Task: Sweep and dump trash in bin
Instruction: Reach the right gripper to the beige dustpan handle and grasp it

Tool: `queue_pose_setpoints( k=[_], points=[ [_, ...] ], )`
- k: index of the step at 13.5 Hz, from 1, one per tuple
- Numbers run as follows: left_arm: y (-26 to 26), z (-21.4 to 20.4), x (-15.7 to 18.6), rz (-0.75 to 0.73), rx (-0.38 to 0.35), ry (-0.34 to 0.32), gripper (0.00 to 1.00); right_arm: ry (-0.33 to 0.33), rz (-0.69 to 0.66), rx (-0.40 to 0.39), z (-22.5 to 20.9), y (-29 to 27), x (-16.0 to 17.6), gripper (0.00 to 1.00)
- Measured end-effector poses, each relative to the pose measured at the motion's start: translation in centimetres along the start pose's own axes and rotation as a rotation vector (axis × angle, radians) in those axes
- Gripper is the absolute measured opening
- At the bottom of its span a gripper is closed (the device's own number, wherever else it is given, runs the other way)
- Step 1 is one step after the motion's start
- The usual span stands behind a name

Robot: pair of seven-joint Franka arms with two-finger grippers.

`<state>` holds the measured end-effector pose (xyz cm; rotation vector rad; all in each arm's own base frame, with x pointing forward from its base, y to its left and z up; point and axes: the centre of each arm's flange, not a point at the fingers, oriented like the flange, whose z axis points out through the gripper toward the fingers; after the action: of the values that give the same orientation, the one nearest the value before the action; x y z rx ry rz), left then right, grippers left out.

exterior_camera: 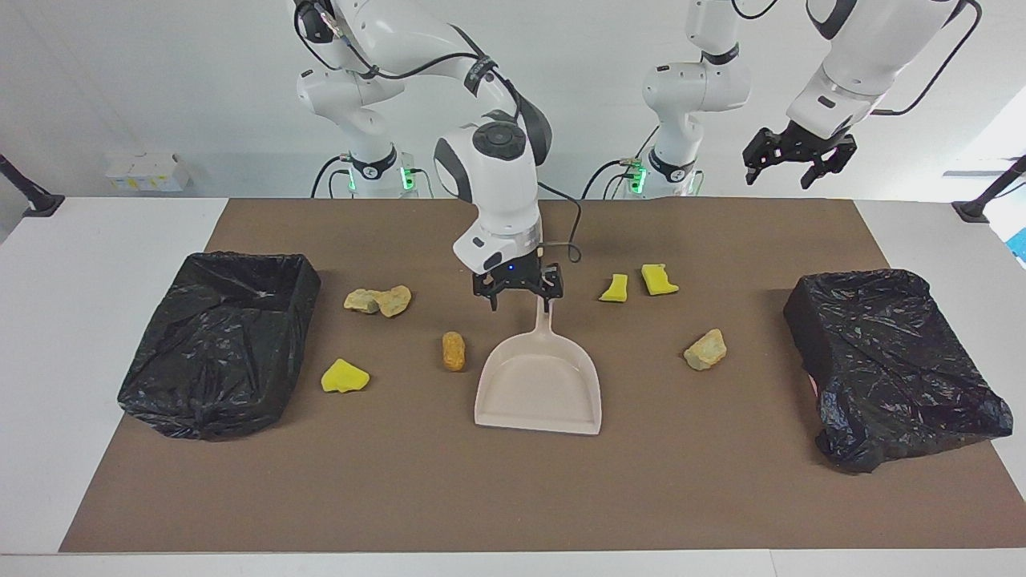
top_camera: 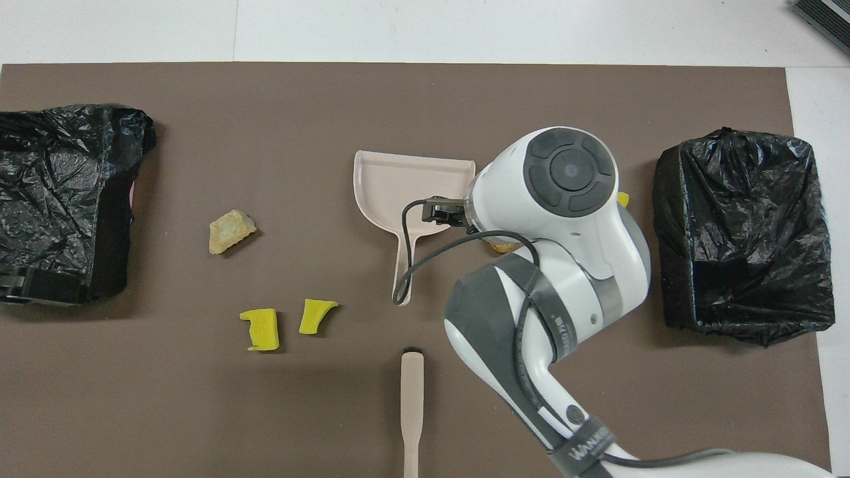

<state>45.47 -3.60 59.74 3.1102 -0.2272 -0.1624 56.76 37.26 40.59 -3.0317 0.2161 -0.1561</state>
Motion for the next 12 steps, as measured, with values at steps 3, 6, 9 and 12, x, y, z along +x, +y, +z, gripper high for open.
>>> queue_pose_setpoints(
  k=[3, 6, 9, 12],
  points=[
    [0.2, 2.1, -0.2, 0.003, -0.001, -0.024, 1.00, -0.012, 0.015, -0.033, 3.0, -1.3, -1.2, 1.00],
    [0.4, 3.2, -0.4, 0.008, -0.001, -0.036, 1.00, -0.034, 0.034, -0.052, 4.5, -1.6, -2.3, 0.95],
    [0.9, 3.7, -0.7, 0.018, 0.000, -0.045, 1.00, -0.051, 0.027, -0.068, 5.5, -1.4, -3.1, 0.74],
    [1.0, 4.0, -1.3, 0.019, 0.000, -0.050, 1.00, -0.066, 0.003, -0.082, 6.2, -2.0, -4.7, 0.69]
  ],
)
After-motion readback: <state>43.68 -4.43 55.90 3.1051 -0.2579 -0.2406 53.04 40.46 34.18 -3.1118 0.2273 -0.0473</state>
